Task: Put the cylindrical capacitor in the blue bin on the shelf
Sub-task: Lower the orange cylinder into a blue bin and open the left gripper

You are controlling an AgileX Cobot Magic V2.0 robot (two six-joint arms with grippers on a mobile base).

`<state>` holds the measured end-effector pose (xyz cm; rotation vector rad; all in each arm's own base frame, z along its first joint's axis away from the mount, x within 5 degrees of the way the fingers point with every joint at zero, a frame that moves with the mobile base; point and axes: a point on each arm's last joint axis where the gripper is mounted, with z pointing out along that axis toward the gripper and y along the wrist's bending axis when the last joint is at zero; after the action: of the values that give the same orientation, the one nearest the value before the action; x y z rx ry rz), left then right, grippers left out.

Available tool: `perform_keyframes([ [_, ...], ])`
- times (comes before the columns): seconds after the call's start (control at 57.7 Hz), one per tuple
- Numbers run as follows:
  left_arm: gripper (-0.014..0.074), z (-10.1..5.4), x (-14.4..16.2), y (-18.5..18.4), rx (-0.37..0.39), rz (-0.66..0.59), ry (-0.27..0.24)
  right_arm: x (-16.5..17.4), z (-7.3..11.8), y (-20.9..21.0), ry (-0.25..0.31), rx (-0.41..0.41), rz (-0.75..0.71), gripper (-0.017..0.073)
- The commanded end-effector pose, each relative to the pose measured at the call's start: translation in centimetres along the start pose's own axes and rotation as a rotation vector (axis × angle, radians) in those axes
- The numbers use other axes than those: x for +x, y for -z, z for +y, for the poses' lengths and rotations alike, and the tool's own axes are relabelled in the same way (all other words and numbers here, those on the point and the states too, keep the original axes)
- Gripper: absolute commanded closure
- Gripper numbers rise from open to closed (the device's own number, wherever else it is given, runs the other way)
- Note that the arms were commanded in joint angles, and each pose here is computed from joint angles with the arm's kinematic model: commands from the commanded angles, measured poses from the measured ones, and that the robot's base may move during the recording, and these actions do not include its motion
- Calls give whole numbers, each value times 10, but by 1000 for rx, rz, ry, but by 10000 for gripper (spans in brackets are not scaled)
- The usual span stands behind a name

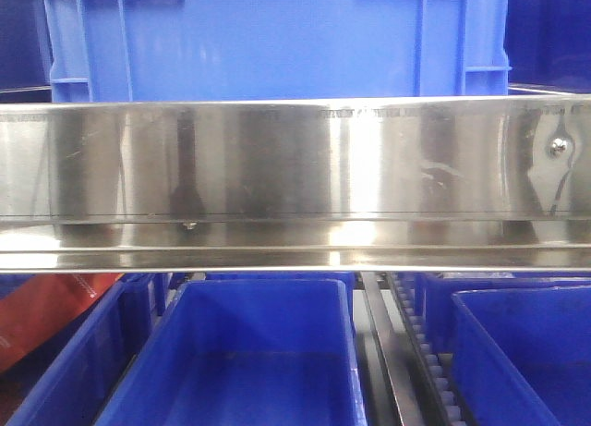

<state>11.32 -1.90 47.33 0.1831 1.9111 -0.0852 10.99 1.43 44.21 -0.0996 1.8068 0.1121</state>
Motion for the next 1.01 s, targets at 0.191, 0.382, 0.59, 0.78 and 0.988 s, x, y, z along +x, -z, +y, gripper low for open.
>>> perform_keyframes([
  [0.191,704,-1,-3,2,9,-27,0,-1,0,1,5,0,-24,721],
  [0.382,704,-1,-3,2,9,-29,0,-1,0,1,5,0,-24,721],
  [0.59,704,-1,-3,2,9,-37,0,-1,0,1,5,0,-24,721],
  [0.78,704,-5,-7,2,55,-72,38,-1,0,1,5,0,-24,721],
  [0.988,704,-19,-11,-15,190,-44,11,-2,0,1,5,0,-28,721],
])
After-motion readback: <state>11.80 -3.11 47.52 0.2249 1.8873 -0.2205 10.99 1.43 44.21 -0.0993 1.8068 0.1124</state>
